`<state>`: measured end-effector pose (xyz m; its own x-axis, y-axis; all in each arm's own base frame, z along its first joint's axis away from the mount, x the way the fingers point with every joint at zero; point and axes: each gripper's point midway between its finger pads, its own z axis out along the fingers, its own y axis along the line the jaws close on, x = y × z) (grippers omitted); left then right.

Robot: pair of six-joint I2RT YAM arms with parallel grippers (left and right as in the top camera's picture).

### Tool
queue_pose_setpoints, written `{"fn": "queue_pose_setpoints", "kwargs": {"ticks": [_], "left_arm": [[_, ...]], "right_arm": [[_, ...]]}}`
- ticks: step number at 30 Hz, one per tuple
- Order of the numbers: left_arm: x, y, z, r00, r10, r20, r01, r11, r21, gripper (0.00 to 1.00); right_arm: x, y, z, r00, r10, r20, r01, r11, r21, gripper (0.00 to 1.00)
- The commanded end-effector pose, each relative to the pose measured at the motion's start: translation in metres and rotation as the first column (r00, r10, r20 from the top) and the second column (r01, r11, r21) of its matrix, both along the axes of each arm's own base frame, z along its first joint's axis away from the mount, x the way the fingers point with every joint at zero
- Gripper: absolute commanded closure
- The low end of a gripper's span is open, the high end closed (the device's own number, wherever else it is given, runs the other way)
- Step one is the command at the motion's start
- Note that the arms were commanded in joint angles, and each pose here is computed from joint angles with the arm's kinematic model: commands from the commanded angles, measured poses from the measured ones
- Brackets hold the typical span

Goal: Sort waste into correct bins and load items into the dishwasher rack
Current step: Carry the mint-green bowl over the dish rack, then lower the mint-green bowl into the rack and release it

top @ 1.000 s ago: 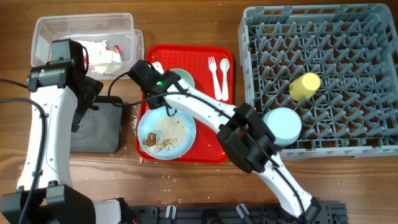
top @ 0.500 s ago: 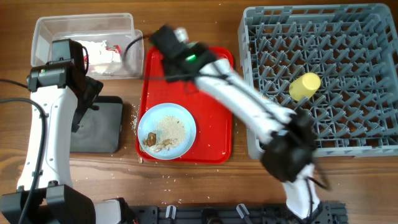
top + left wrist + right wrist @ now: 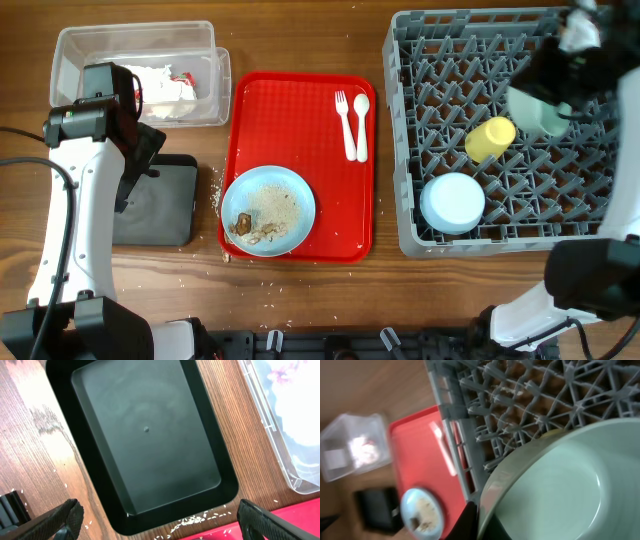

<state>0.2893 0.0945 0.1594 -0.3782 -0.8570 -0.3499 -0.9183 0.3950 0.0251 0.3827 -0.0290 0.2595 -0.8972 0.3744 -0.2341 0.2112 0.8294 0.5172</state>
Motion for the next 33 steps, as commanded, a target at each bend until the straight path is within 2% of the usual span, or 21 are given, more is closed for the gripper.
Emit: {"fn": "queue_pose_setpoints", "kwargs": {"ticks": [1,3,6,11,21,30,33], "left_arm": [[-0.002,0.002,0.005,1.0,0.004,0.013,-0.004,1.0,0.011,0.0],[-0.002,0.002,0.005,1.0,0.004,0.013,-0.004,1.0,0.011,0.0],[-0.002,0.002,0.005,1.0,0.004,0.013,-0.004,1.0,0.011,0.0],[-0.002,0.002,0.005,1.0,0.004,0.013,-0.004,1.0,0.011,0.0],[-0.002,0.002,0.005,1.0,0.004,0.013,-0.004,1.0,0.011,0.0],[-0.002,0.002,0.005,1.0,0.004,0.013,-0.004,1.0,0.011,0.0],[-0.002,0.002,0.005,1.0,0.004,0.013,-0.004,1.0,0.011,0.0]], "right_arm": [[-0.019,0.016,0.028,0.953,0.166,0.254,-0.243,0.919,0.311,0.96],[-0.028,0.008,0.02,0.952,0.151,0.266,-0.243,0.901,0.359,0.96],[-0.04,0.006,-0.005,0.956,0.076,0.285,-0.22,0.826,0.518,0.96],[-0.052,0.002,-0.042,0.973,-0.047,0.226,-0.119,0.737,0.665,0.96],[-0.068,0.012,-0.071,0.989,-0.059,0.134,-0.055,0.696,0.716,0.96],[-0.083,0.017,-0.096,0.998,-0.028,0.048,-0.014,0.714,0.7,0.96],[-0.082,0.007,-0.095,0.997,-0.074,0.024,0.035,0.701,0.712,0.96]]}}
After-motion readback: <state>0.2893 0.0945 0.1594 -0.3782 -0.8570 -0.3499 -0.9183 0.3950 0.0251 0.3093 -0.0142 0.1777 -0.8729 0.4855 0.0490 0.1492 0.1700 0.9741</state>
